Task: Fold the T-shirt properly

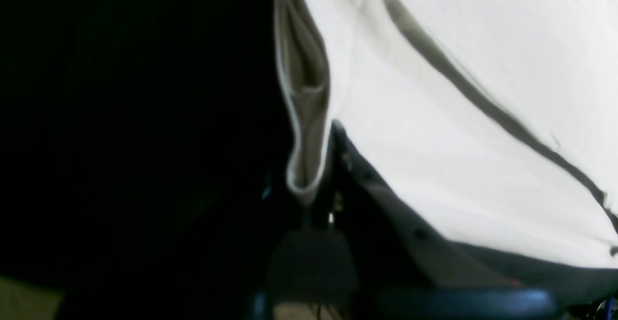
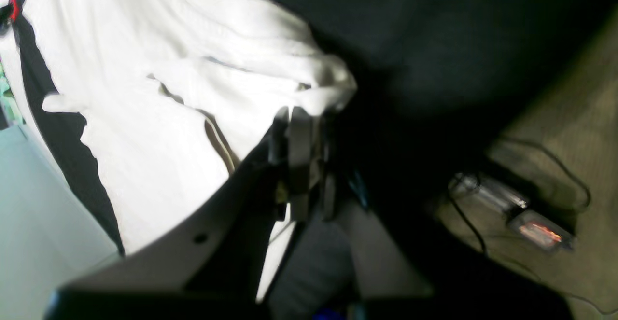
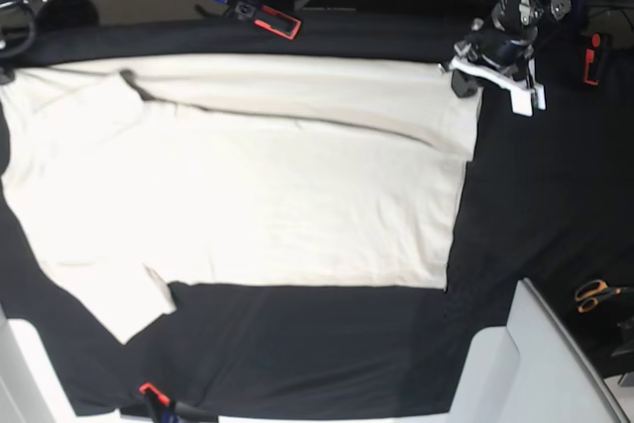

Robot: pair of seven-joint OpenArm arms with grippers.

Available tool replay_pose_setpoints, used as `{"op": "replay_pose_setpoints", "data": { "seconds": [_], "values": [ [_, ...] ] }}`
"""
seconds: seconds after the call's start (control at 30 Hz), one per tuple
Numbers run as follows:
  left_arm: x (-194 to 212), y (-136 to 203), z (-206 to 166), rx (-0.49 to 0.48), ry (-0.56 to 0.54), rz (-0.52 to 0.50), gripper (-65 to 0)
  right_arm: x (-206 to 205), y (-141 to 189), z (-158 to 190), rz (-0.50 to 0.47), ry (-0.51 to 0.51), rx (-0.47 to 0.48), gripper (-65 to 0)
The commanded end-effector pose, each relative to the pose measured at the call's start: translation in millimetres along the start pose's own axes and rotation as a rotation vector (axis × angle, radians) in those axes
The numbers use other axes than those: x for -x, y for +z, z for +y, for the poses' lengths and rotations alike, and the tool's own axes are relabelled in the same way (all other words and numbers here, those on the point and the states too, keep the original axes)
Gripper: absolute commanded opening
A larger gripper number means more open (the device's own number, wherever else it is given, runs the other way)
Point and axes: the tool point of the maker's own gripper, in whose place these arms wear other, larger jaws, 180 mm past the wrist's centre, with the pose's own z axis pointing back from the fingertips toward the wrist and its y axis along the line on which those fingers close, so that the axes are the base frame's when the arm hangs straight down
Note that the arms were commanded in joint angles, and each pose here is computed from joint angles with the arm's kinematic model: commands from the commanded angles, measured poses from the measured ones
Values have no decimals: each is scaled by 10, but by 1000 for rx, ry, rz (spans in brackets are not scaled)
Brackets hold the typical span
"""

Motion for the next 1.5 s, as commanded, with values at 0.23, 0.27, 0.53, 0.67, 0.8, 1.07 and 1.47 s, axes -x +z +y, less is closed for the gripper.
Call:
{"op": "replay_pose_setpoints", "data": {
  "seconds": [0.23,0.27,0.53,0.67,0.8,1.07,1.47],
  "values": [
    [6,82,91,-21,-7,-14,-650,-187,109,-19,-51,20,2,-644],
    [20,91,96,-23,-7,-11,-650,-187,109,-19,-51,20,2,-644],
    [78,176,244,-59,8,-5,-650,-146,146,-121,-36,22,25,-644],
    [73,184,266,-65,3,-5,-650,-126,140,-123,-29,20,24,-644],
    [77,187,288,-70,5,-4,-650,-126,140,-123,-29,20,24,-635],
    [187,255,372,-93,17,17,-354,-30,154,-121,30,23,26,-230],
    [-249,650,1115,-289,122,-100,-288,-562,592,-14,-168,136,77,-191]
  ]
}}
